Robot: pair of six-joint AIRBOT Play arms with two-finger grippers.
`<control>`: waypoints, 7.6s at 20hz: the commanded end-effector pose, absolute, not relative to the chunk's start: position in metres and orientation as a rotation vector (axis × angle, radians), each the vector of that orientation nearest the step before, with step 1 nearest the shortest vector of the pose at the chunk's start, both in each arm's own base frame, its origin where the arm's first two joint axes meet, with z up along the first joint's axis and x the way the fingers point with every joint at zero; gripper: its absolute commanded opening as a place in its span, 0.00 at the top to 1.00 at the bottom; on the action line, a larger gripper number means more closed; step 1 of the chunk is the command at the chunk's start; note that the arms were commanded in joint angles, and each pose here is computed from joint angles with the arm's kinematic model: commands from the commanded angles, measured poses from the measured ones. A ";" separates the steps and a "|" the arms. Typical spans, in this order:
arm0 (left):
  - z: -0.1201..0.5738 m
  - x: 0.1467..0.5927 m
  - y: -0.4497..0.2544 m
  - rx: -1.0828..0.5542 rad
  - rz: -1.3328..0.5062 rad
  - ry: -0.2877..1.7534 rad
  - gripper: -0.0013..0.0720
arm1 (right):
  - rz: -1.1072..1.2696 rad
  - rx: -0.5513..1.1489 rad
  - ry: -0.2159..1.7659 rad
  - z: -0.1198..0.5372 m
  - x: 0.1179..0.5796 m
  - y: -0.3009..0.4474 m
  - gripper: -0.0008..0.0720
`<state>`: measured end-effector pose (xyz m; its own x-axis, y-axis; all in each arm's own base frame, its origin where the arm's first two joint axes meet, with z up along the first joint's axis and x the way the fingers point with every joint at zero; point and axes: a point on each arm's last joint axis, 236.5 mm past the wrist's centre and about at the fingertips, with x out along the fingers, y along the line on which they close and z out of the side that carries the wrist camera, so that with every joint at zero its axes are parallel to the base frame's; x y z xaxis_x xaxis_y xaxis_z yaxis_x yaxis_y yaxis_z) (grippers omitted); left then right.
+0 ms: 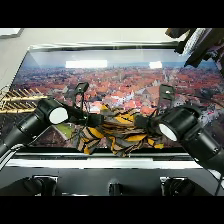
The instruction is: Fold the clothes and pants, and hang the long-sleeved shirts on hangers.
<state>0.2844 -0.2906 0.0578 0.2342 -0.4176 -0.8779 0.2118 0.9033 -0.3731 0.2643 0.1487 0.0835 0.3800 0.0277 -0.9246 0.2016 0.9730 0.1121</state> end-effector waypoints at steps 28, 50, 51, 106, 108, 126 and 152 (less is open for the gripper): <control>0.072 0.252 0.247 -0.395 0.493 1.027 0.01 | -0.054 0.144 1.150 0.074 0.280 0.157 0.95; -0.092 0.272 0.280 -0.278 0.125 1.248 0.01 | -0.044 0.095 1.170 0.072 0.276 0.153 0.95; -0.096 0.271 0.279 -0.275 0.116 1.257 0.01 | -0.044 0.095 1.171 0.072 0.276 0.153 0.95; 0.130 0.225 -0.124 0.209 -0.825 0.581 0.96 | -0.136 0.121 1.104 0.078 0.289 0.138 0.95; 0.120 0.187 -0.145 0.239 -0.959 0.624 0.96 | -0.147 0.128 1.100 0.078 0.289 0.137 0.95; 0.112 0.135 -0.159 0.270 -1.058 0.687 0.96 | -0.330 0.144 1.096 0.061 0.297 0.117 0.95; 0.090 0.151 -0.185 0.252 -1.181 0.705 0.96 | -0.328 0.218 1.064 0.056 0.310 0.129 0.95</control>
<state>0.1525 -0.1817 0.0932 0.2208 -0.7549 -0.6176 0.8988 0.4034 -0.1717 0.3102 0.1299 0.0561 0.4463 -0.1554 -0.8813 0.3630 0.9316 0.0196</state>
